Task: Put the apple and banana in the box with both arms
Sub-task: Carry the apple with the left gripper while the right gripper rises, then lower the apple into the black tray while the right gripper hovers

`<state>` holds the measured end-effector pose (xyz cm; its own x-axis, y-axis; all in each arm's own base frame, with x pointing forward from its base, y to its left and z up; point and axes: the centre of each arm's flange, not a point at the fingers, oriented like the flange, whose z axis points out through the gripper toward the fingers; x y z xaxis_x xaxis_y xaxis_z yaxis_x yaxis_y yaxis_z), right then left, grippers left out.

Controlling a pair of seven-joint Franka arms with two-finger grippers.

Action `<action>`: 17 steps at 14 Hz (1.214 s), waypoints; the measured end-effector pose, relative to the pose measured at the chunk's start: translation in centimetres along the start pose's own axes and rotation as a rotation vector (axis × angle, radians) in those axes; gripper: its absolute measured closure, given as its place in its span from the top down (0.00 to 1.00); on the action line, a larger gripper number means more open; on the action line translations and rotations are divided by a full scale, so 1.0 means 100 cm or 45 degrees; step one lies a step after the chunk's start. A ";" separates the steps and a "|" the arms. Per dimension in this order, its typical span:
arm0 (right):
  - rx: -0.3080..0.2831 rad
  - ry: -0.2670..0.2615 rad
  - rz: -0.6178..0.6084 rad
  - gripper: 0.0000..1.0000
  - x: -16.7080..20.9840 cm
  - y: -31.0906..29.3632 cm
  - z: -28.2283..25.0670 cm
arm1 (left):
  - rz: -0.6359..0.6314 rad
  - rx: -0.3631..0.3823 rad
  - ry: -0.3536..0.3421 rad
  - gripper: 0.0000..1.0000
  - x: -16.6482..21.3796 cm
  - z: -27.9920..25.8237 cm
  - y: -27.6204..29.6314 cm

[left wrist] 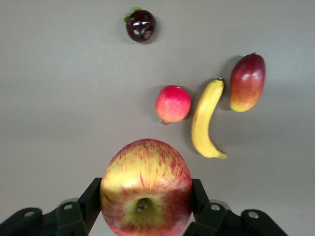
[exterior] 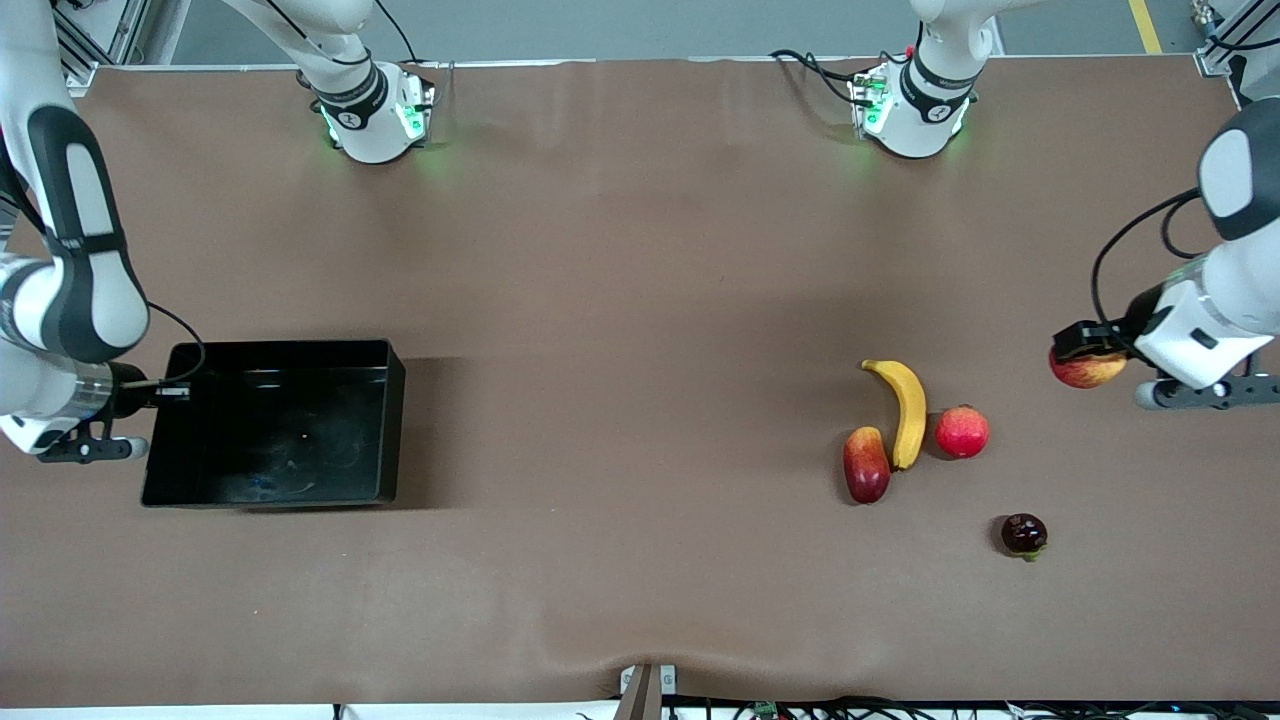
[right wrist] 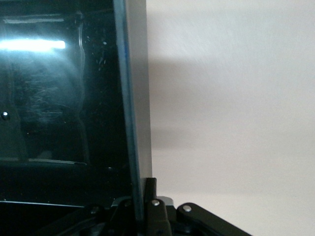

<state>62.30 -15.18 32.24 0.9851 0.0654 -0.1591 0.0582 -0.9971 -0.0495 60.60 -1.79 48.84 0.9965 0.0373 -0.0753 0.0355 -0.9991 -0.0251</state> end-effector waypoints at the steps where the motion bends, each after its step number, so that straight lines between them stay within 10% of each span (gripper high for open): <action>1: 0.015 0.027 -0.023 0.03 0.001 -0.019 -0.021 | -0.010 -0.002 -0.003 0.75 -0.001 0.001 0.010; 6: 0.053 0.077 -0.141 0.03 0.003 -0.155 -0.076 | -0.079 -0.005 -0.030 0.75 -0.011 0.009 0.056; 17: 0.068 -0.070 -0.117 0.03 -0.057 -0.464 -0.026 | -0.262 -0.039 -0.083 0.75 -0.046 0.005 0.162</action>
<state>54.43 30.58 37.97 0.9655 0.1600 -0.2056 0.1377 -0.9834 -0.1184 56.59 -18.13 48.26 0.9610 0.2408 -0.1361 0.2409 -0.9704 -0.0161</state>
